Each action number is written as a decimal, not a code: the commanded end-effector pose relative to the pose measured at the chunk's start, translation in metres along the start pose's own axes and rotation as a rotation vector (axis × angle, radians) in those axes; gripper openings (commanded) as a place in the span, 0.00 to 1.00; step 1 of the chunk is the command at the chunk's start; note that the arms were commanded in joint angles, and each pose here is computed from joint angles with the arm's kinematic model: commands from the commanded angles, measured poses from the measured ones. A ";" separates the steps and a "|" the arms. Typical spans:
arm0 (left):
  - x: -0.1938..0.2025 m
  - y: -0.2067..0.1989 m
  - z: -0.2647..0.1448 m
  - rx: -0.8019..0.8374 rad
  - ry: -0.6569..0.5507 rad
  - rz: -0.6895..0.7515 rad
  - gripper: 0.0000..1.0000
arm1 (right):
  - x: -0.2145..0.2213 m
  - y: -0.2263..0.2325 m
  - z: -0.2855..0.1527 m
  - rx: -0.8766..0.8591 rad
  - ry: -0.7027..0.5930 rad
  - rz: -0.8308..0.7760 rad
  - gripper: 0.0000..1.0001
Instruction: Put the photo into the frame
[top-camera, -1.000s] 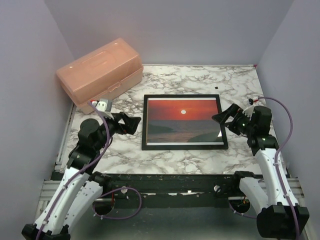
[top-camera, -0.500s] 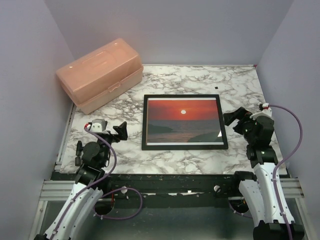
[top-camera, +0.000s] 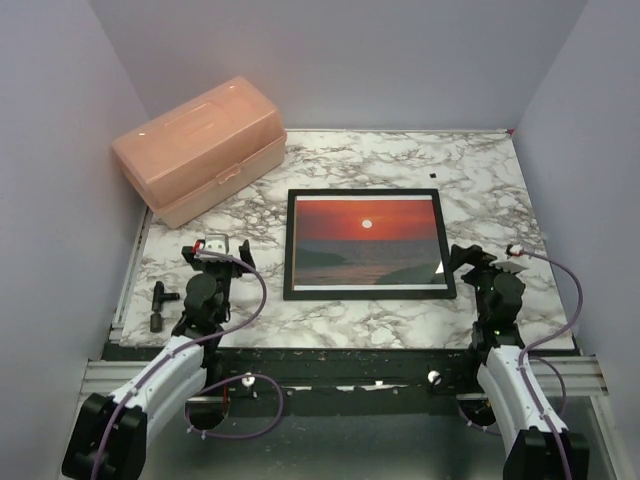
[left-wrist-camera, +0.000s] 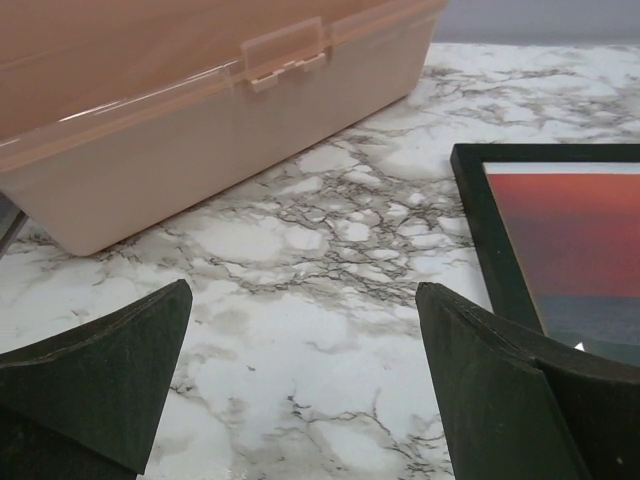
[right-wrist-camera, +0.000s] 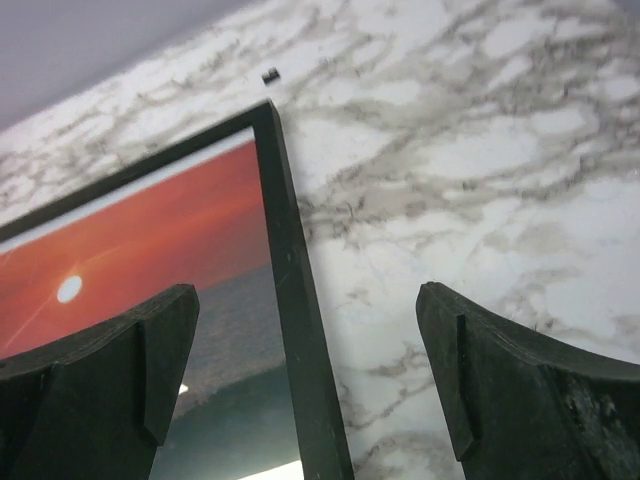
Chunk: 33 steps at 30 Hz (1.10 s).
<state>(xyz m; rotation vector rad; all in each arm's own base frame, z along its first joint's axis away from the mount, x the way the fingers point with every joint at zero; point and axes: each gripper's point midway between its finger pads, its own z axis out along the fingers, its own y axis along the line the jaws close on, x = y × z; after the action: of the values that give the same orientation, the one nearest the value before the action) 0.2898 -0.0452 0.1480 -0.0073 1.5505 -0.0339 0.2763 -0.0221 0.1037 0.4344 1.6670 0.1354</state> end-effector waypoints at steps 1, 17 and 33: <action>-0.017 0.015 0.014 -0.056 -0.113 0.004 0.98 | -0.038 0.006 0.001 -0.053 -0.245 -0.055 1.00; -0.016 0.040 0.056 -0.091 -0.151 0.095 0.98 | -0.029 0.008 0.064 -0.049 -0.217 -0.056 0.99; -0.008 0.052 0.072 -0.153 -0.054 0.064 0.98 | 0.019 0.062 0.089 -0.402 -0.015 -0.231 1.00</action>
<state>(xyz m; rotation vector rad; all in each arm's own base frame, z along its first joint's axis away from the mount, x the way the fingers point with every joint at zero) 0.3615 0.0003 0.1501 -0.0382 1.5093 0.1297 0.3684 0.0008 0.0926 0.1520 1.5931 0.2108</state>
